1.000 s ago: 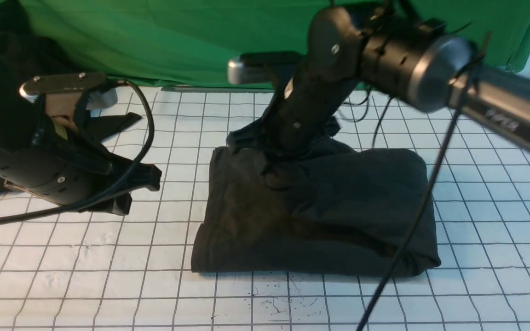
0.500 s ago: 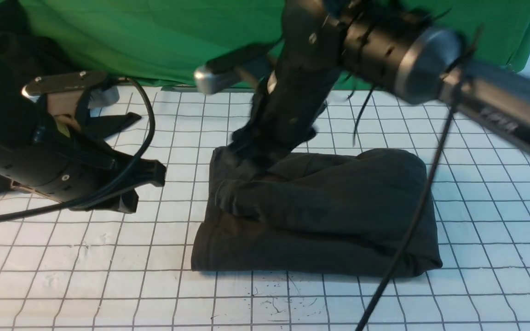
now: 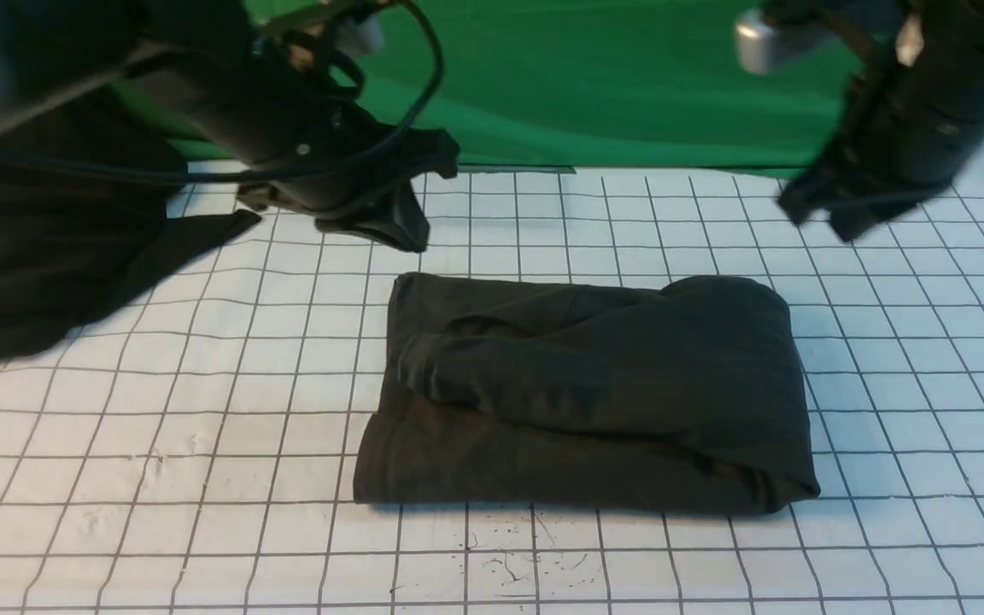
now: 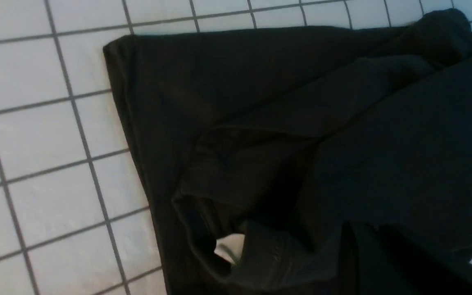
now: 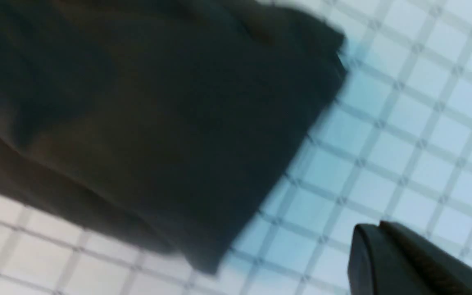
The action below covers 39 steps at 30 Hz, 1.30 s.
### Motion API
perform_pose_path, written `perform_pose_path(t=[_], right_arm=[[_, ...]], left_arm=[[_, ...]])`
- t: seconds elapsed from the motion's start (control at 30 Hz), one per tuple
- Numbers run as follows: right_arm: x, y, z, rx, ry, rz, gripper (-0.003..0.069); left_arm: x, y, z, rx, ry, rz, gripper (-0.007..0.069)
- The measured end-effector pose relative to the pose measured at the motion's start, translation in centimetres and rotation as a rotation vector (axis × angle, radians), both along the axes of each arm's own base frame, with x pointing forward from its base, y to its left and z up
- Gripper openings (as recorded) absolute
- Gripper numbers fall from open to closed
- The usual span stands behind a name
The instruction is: Fold a long-sleeved shirt over a white checkered tablecloth.
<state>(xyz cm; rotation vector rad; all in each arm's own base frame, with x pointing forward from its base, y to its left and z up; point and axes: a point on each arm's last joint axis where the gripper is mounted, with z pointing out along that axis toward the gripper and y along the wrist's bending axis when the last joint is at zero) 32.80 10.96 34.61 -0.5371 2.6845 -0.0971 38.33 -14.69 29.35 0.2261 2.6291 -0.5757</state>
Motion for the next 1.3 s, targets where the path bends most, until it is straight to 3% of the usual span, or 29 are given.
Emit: perform_pose_path(t=[0.03,0.17,0.33,0.47,0.5,0.53,0.57,0.6,0.83,1.13,1.3], right_arm=[[0.0,-0.1,-0.2,-0.002,0.006,-0.004,-0.0003],[-1.7,-2.8,-0.4,0.003,-0.012,-0.056,-0.0006],[-2.2,-3.3,-0.3,0.012,-0.03,-0.064,-0.0005],[-2.2,-3.2,-0.3,0.026,-0.037,-0.061,-0.0006],[-2.1,-3.1,-0.3,0.029,-0.039,-0.061,-0.0006],[-2.1,-3.1,-0.2,0.029,-0.04,-0.06,-0.0006],[-2.1,-3.1,-0.2,0.032,-0.041,-0.059,-0.0006],[-2.1,-3.1,-0.2,0.032,-0.041,-0.058,-0.0006],[-2.1,-3.1,-0.3,0.031,-0.041,-0.056,-0.0006],[-1.9,-3.0,-0.2,0.034,-0.065,-0.04,-0.0006],[-1.7,-2.9,0.0,0.042,-0.094,-0.033,-0.0006]], left_arm=[[0.3,-0.1,-0.3,0.003,0.008,-0.003,0.0091],[2.0,-1.1,-4.3,-0.002,0.142,-0.023,0.0265],[1.9,-2.0,-7.5,0.04,0.27,-0.068,0.0331],[1.1,-2.3,-9.5,0.102,0.389,-0.128,0.0248],[0.7,-2.4,-9.6,0.131,0.414,-0.159,0.0162],[0.7,-2.5,-9.6,0.131,0.413,-0.16,0.0149],[0.2,-2.6,-9.8,0.143,0.426,-0.189,0.0062],[0.0,-2.5,-9.8,0.146,0.432,-0.198,0.0042],[-1.7,-2.0,-9.8,0.157,0.46,-0.21,0.003],[-5.7,-0.2,-7.1,0.176,0.408,-0.187,0.0028],[-6.1,0.1,-8.6,0.199,0.418,-0.177,0.0029]])
